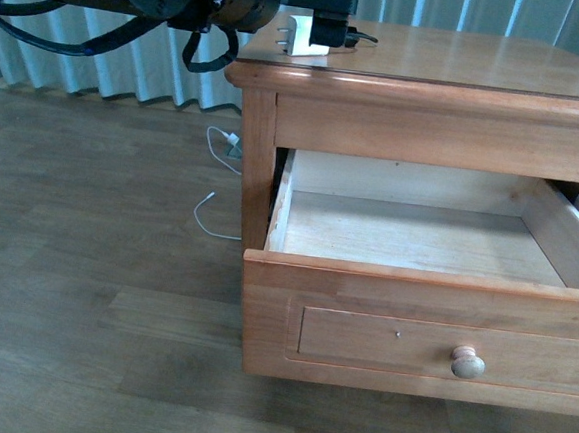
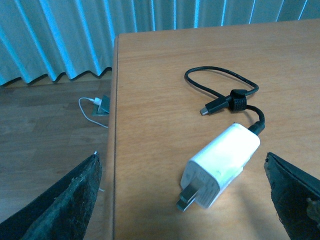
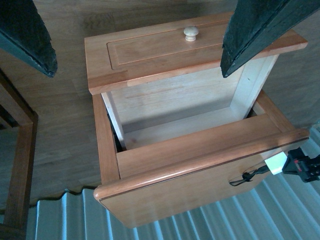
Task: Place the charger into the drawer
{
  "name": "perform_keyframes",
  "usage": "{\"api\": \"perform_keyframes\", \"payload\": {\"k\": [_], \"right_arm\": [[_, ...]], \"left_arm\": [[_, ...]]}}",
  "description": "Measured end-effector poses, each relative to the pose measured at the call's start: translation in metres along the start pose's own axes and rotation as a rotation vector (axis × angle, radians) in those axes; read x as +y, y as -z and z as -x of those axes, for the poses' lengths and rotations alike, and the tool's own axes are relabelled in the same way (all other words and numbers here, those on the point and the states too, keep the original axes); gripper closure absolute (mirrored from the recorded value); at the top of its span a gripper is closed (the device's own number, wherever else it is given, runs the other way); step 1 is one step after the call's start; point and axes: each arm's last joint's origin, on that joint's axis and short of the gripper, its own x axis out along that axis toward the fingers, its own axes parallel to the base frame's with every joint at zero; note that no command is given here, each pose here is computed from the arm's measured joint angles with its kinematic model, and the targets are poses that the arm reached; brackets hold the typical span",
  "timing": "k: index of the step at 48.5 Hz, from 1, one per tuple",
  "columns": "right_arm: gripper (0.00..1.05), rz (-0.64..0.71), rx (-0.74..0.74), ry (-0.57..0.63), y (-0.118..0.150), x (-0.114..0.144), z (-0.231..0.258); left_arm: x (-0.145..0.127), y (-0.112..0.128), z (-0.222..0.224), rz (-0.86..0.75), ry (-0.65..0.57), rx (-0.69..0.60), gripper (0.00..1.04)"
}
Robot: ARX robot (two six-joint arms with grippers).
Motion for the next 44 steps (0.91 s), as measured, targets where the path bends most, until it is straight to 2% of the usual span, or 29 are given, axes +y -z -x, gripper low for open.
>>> {"api": "perform_keyframes", "payload": {"k": [12, 32, 44], "right_arm": [[0.08, 0.0, 0.0, 0.0, 0.0, 0.0, 0.0], [0.08, 0.0, 0.0, 0.0, 0.0, 0.0, 0.0], [0.08, 0.0, 0.0, 0.0, 0.0, 0.0, 0.0]], "left_arm": [[-0.017, 0.012, -0.031, -0.007, 0.046, 0.012, 0.06], [-0.024, 0.015, -0.043, -0.017, 0.053, 0.032, 0.07], [-0.03, 0.015, -0.044, -0.023, 0.064, 0.053, 0.58]]}}
